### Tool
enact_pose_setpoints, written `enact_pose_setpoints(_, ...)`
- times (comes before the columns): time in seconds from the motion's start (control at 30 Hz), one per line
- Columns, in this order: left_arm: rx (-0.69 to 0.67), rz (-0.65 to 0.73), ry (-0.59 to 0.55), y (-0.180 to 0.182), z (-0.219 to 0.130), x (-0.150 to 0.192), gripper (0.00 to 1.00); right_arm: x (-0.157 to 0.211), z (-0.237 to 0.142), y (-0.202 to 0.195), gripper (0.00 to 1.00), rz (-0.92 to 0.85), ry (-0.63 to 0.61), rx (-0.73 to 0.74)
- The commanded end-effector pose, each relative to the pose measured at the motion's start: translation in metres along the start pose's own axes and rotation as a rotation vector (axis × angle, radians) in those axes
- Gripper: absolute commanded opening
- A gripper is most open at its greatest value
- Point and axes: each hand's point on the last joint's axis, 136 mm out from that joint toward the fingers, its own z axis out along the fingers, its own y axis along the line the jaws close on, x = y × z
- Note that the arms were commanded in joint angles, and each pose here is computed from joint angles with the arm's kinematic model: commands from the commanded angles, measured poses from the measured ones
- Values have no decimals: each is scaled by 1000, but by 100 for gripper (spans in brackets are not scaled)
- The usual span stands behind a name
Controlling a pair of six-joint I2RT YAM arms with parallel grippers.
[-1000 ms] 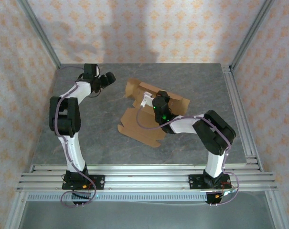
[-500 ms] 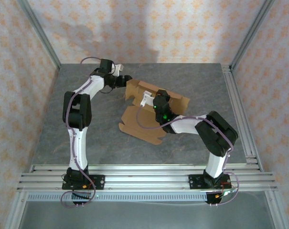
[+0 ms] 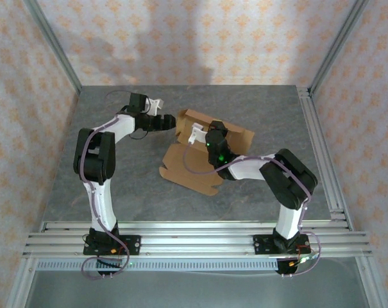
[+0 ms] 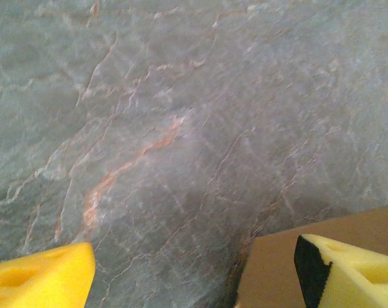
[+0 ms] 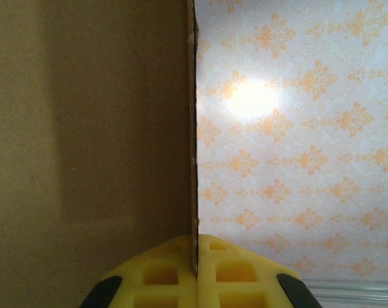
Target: Fold the paper box
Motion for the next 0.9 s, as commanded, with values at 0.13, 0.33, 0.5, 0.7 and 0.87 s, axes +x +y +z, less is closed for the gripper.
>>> enact_pose_setpoints(0.13, 40, 72, -47, -14, -7, -10, 83, -5, 0, 7, 0, -60, -2, 76)
enact_pose_setpoints(0.33, 46, 87, -33, -15, -7, -4, 82, -5, 0, 20, 0, -90, 10, 87)
enact_pose_setpoints(0.5, 41, 169, -58, -19, -13, 2, 80, -5, -2, 21, 0, -93, 21, 105)
enact_pose_setpoints(0.7, 82, 211, -70, -30, -18, 6, 80, -6, -4, 21, 0, -99, 21, 98)
enact_pose_setpoints(0.87, 116, 259, -63, -43, -20, 13, 80, -6, -4, 21, 0, -99, 22, 92)
